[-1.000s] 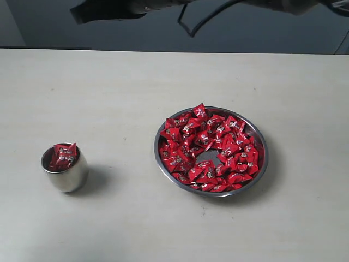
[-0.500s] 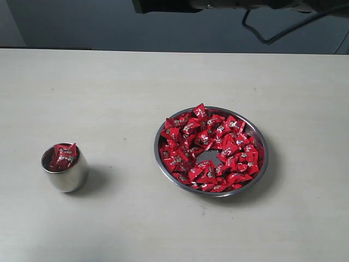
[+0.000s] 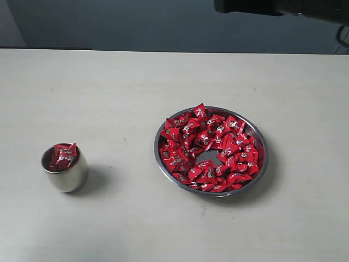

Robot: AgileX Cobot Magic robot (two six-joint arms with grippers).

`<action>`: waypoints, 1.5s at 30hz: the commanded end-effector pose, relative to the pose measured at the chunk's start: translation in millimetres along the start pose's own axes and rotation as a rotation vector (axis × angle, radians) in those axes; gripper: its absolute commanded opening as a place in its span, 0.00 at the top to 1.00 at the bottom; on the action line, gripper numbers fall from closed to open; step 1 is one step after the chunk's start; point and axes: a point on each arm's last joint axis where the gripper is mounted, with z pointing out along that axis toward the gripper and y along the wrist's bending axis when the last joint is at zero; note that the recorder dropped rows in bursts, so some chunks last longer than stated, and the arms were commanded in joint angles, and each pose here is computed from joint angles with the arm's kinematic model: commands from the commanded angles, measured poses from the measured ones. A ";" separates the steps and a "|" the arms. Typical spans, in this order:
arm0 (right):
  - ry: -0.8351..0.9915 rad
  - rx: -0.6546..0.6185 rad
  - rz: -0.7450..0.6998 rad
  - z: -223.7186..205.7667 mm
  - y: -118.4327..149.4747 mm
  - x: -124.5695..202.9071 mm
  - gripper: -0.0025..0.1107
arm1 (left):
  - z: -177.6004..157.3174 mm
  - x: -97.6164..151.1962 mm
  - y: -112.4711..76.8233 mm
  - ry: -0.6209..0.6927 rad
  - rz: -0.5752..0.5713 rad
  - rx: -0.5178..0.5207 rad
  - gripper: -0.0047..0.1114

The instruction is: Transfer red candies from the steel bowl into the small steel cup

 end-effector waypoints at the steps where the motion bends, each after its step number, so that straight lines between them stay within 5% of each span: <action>1: -0.036 0.062 0.008 -29.5 -15.0 4.5 0.98 | -0.1 0.6 -0.1 -0.006 0.000 0.001 0.96; 14: -0.158 0.217 0.029 -108.7 -37.1 20.5 0.98 | -0.1 0.7 0.0 -0.005 0.000 -0.001 0.96; 24: -0.105 0.359 0.065 -127.2 -60.7 38.2 0.98 | -0.1 0.7 0.0 -0.005 0.000 -0.001 0.96; 45: -0.109 0.269 0.147 -181.7 -27.9 64.6 0.98 | -0.1 0.3 0.0 -0.008 0.000 -0.001 0.96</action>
